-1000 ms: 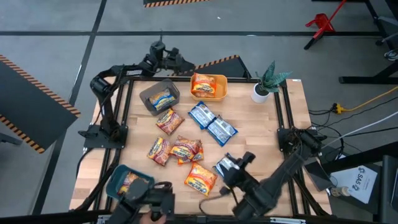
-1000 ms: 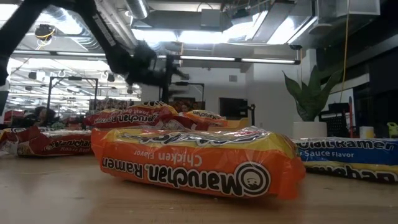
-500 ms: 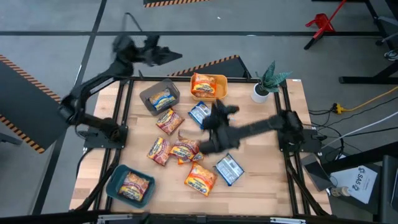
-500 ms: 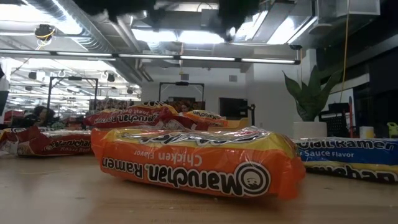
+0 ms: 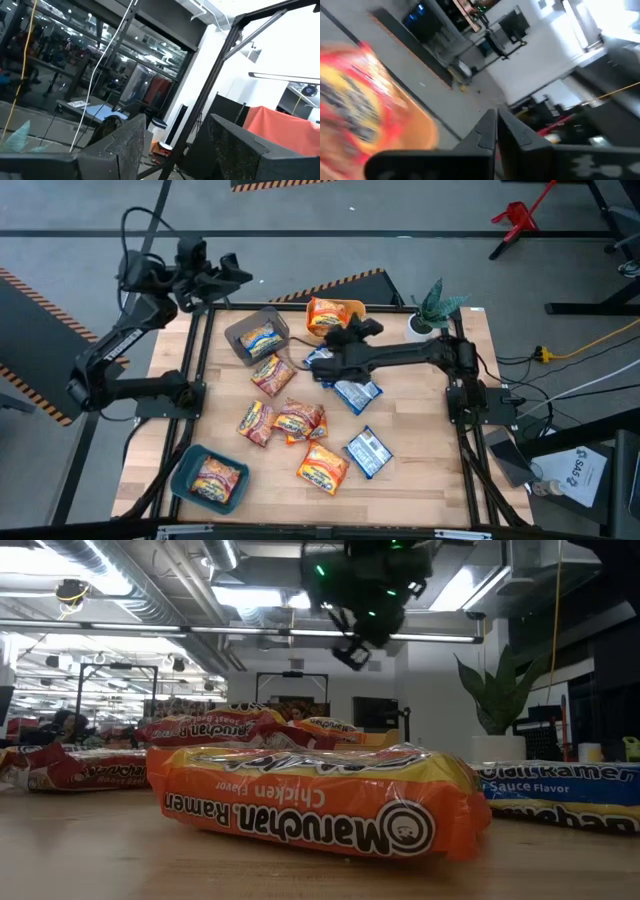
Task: Sort Maruchan noodles
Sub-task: Adjust the pack of orange ramen noodle soup
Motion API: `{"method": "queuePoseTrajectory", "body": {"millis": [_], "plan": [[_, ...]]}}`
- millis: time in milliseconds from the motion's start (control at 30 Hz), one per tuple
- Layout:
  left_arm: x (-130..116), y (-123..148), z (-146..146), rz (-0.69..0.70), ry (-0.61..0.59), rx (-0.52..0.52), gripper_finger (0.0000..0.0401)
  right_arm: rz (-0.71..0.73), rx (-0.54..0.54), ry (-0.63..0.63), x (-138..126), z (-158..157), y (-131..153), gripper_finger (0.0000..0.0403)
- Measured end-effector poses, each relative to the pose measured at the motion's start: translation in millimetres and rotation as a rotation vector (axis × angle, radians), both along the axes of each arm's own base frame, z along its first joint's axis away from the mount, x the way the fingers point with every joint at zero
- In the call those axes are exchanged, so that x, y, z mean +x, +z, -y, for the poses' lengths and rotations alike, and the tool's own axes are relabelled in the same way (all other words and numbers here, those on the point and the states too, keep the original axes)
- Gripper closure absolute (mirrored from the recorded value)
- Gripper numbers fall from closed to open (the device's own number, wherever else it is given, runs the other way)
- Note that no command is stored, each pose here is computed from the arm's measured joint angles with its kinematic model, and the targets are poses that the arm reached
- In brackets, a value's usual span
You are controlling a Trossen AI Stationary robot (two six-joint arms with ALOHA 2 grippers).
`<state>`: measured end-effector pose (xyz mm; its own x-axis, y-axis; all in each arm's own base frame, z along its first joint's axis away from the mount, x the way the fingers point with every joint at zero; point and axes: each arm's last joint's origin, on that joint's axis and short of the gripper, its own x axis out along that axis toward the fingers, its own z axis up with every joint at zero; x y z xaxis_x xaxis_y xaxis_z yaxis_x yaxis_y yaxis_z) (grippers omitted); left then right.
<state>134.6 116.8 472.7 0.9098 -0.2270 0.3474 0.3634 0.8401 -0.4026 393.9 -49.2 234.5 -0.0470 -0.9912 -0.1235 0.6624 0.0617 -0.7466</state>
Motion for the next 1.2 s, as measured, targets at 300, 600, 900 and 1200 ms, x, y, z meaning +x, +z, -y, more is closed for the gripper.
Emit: {"method": "queuePoseTrajectory", "body": {"millis": [300,600,900,1200], "plan": [[2.6,-8.8,-2.9,-0.082,0.011,-0.065,0.0191,0.199,0.225,0.338,62.4,19.2,17.1,0.0402],[4.8,-16.0,-4.3,-0.146,-0.012,-0.055,0.0191,0.379,0.354,0.465,46.9,99.5,15.6,0.0403],[-2.3,-14.1,5.1,-0.167,-0.064,-0.03,0.0191,0.652,0.326,0.494,-28.7,137.9,-11.2,0.0403],[-8.3,-15.1,11.1,-0.127,0.003,0.028,0.0191,0.867,0.377,0.616,-56.0,131.3,-47.5,0.0403]]}}
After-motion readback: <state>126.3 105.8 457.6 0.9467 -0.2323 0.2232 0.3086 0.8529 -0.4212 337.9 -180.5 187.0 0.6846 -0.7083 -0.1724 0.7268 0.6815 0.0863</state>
